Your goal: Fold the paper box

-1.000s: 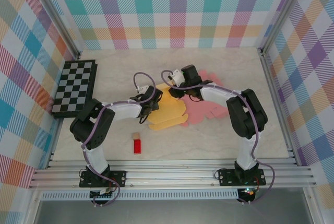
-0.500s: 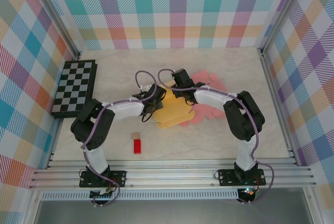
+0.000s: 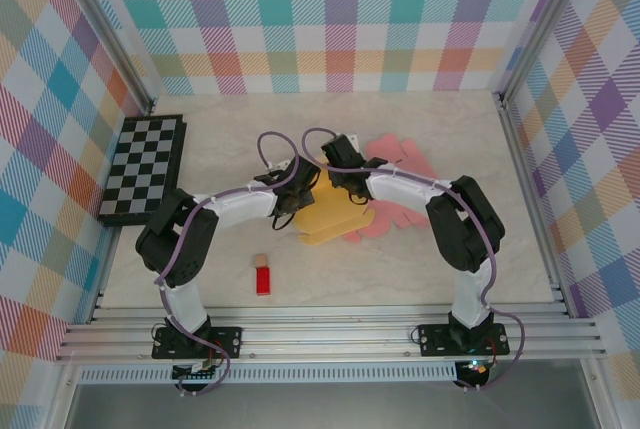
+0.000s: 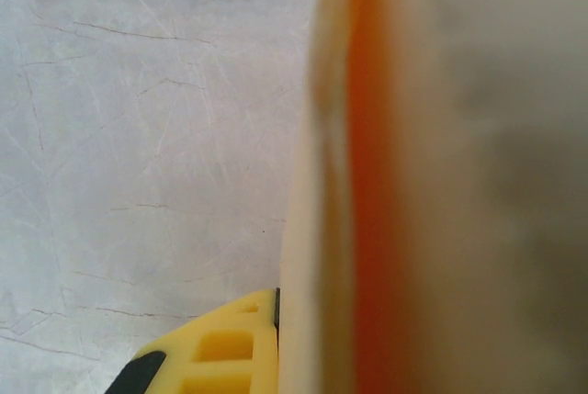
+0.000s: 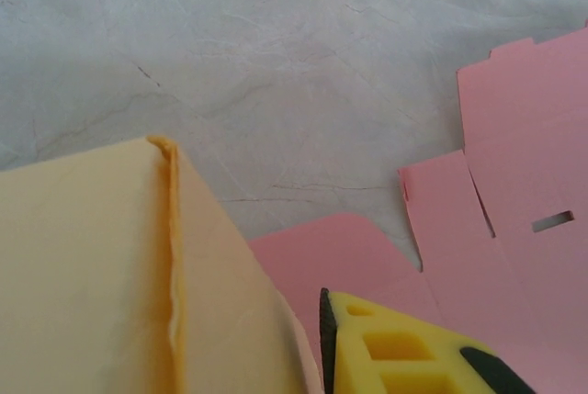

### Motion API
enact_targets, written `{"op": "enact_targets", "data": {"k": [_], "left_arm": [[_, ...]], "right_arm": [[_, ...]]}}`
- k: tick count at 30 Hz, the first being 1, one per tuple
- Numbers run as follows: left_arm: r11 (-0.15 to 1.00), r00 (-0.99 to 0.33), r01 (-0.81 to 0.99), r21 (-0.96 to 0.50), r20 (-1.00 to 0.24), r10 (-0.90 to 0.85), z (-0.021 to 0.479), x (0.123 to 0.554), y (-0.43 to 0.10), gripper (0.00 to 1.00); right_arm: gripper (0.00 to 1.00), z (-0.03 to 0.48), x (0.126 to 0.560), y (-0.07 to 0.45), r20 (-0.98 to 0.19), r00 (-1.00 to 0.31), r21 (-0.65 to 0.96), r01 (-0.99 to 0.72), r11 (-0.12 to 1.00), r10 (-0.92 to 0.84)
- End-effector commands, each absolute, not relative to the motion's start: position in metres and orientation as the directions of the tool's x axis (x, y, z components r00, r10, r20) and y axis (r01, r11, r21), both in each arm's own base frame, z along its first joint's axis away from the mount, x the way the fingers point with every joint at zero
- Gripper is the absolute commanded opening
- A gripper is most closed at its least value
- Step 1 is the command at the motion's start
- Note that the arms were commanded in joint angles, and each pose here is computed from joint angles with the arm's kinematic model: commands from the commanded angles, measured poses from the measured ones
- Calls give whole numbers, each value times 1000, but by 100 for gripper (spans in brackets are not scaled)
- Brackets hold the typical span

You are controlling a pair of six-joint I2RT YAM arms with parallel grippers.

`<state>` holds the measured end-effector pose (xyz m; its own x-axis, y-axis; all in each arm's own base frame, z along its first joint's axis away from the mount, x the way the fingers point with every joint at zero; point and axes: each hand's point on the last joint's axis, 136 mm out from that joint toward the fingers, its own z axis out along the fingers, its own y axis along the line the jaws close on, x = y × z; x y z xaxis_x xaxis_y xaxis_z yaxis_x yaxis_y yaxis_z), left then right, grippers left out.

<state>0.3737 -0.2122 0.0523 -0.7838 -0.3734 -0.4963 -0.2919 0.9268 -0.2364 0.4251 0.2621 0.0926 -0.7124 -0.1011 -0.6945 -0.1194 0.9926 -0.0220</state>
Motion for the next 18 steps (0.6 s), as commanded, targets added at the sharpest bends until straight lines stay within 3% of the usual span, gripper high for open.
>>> {"op": "enact_targets", "data": {"k": [1,5,18], "left_arm": [[913,-765,-347,-214,-499,-407,54,376,-203,0],[924,-776,-341,-173,-504,-381,49,374,-199,0],[942,-804,-301,-148,-493,-334,38,376,-203,0]], "right_arm": [[35,98,423,247,-709,-704,16,-63,998,-33],[44,109,413,266,-699,-714,137,-179,974,-33],[52,177,375,253,-729,-677,271,-419,866,-99]]}}
